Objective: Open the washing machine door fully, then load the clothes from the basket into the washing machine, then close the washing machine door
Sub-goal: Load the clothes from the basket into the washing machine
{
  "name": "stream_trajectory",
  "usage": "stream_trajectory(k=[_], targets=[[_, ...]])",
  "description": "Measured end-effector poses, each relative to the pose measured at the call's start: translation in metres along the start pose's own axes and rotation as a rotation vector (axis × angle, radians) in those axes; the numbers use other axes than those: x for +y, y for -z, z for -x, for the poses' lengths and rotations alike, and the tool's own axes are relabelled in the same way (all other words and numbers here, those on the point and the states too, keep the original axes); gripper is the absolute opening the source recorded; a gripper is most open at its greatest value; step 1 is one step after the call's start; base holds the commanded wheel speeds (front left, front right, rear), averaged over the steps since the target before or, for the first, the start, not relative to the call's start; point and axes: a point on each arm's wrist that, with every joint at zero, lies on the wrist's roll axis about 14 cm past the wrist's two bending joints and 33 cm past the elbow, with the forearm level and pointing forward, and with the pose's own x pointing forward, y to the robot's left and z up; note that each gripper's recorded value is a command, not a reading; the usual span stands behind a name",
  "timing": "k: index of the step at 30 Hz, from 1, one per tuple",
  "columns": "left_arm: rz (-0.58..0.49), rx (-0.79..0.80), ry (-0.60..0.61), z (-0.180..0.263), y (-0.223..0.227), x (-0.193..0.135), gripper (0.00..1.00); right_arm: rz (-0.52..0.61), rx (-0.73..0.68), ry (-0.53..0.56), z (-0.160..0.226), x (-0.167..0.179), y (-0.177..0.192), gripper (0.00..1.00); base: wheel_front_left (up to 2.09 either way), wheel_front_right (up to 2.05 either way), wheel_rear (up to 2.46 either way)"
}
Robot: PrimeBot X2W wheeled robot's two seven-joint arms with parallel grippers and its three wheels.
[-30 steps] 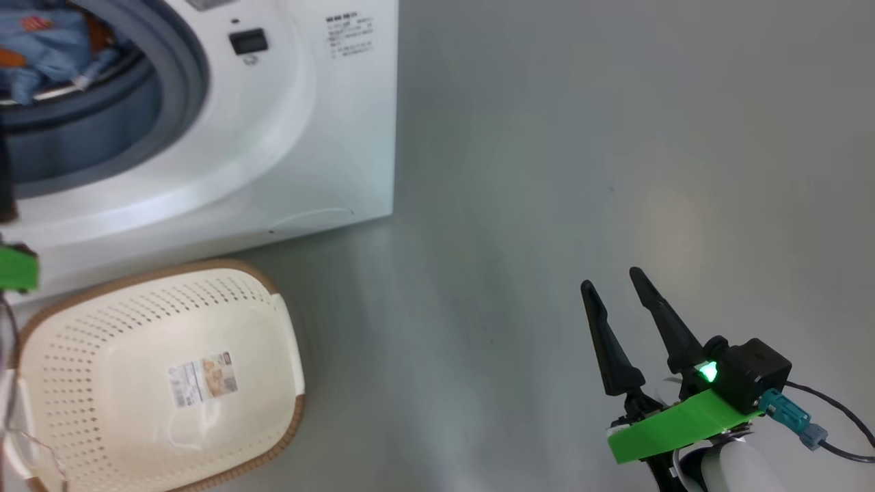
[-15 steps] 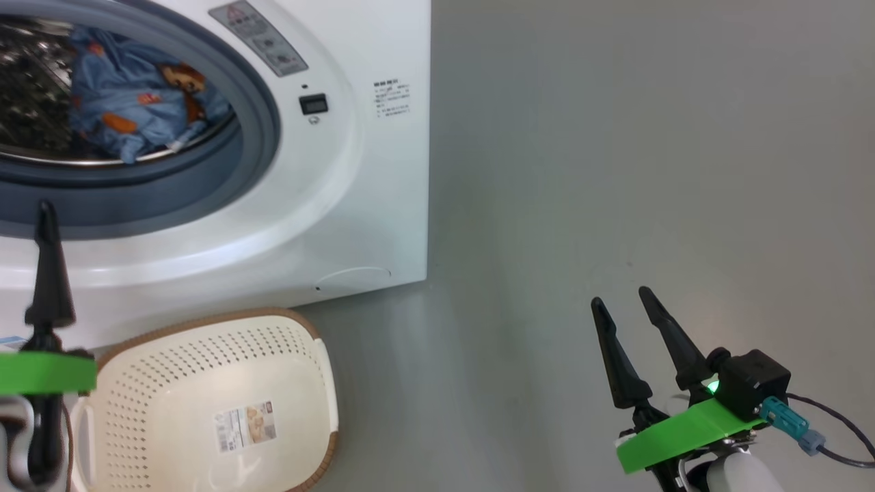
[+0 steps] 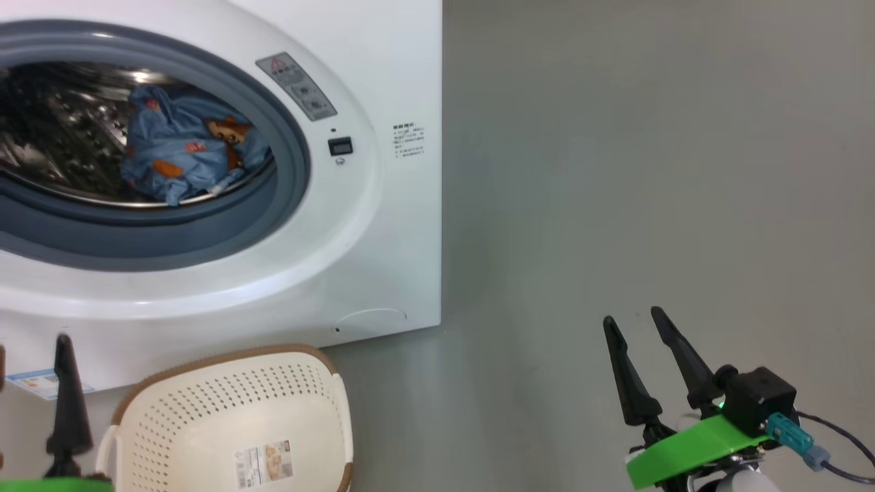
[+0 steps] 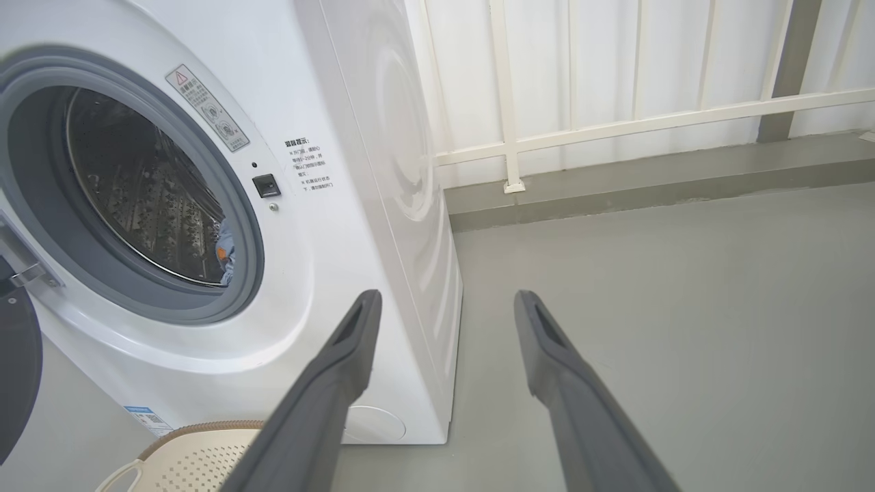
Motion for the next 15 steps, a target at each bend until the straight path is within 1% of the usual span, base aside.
stream_trajectory(k=[3, 8, 15], targets=[[-0.018, -0.001, -0.014, 0.013, -0.002, 0.003, 1.00, 0.005, -0.005, -0.003, 0.003, 0.001, -0.002, 1.00, 0.00, 0.00, 0.00], [-0.015, 0.034, -0.056, 0.035, 0.007, 0.010, 1.00, 0.008, -0.022, -0.004, 0.003, 0.002, -0.008, 1.00, 0.00, 0.00, 0.00], [-0.018, 0.063, -0.075, 0.054, 0.014, 0.011, 1.00, 0.027, -0.043, -0.011, 0.003, 0.003, -0.016, 1.00, 0.00, 0.00, 0.00]])
